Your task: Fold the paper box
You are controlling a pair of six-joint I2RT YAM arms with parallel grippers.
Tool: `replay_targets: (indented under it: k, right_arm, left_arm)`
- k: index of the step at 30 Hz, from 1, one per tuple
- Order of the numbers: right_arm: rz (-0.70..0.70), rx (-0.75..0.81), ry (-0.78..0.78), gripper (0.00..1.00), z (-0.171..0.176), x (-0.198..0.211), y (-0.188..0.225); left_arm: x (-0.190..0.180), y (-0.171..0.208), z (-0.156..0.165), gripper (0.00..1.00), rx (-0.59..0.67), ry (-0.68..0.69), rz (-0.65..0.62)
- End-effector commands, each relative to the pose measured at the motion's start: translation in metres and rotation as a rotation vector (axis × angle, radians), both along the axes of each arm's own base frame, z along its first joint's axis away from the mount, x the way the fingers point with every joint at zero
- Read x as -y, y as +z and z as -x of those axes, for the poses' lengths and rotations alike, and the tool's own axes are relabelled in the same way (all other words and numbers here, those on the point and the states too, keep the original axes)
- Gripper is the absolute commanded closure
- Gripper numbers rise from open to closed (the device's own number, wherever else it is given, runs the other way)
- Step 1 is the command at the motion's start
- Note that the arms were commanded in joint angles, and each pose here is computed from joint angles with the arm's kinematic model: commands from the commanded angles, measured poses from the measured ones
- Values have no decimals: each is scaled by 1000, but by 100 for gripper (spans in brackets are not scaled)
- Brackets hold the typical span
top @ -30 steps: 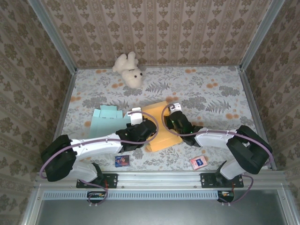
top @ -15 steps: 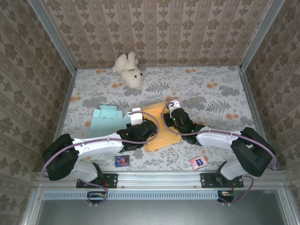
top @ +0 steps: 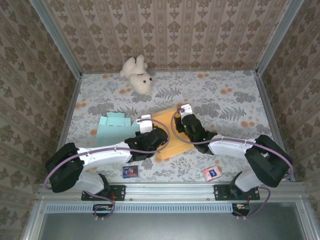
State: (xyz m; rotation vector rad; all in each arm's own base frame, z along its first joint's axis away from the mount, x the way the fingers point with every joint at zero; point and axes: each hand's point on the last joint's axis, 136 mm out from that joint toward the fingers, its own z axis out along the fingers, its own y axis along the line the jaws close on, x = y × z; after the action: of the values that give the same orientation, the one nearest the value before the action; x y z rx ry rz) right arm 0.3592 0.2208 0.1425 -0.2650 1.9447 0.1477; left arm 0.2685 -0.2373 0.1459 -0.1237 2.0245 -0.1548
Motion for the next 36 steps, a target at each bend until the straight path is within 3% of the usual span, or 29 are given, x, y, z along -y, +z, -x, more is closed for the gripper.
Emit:
replay_targets:
  k: [1, 5, 10, 12, 16, 19, 28, 36]
  right_arm:
    - [25, 62, -108, 77, -13, 15, 14]
    - [74, 51, -249, 90, -12, 41, 5]
    - [63, 45, -267, 92, -6, 49, -2]
    - [21, 34, -180, 87, -2, 35, -2]
    - [-59, -29, -20, 61, 12, 10, 5]
    - [-97, -54, 12, 55, 24, 11, 18]
    - [-146, -97, 0, 47, 67, 45, 59]
    - [-177, -68, -46, 40, 100, 86, 99]
  left_arm:
    - [3, 8, -3, 100, 15, 15, 22]
    - [2, 7, -3, 100, 18, 24, 20]
    - [4, 5, -4, 100, 14, 23, 14]
    - [6, 5, -5, 100, 14, 21, 8]
    - [5, 5, -10, 100, 16, 26, -16]
    - [0, 4, -15, 100, 12, 37, -30]
    - [-11, 0, -31, 100, -34, 5, -89]
    - [22, 22, -36, 100, -46, -328, -288]
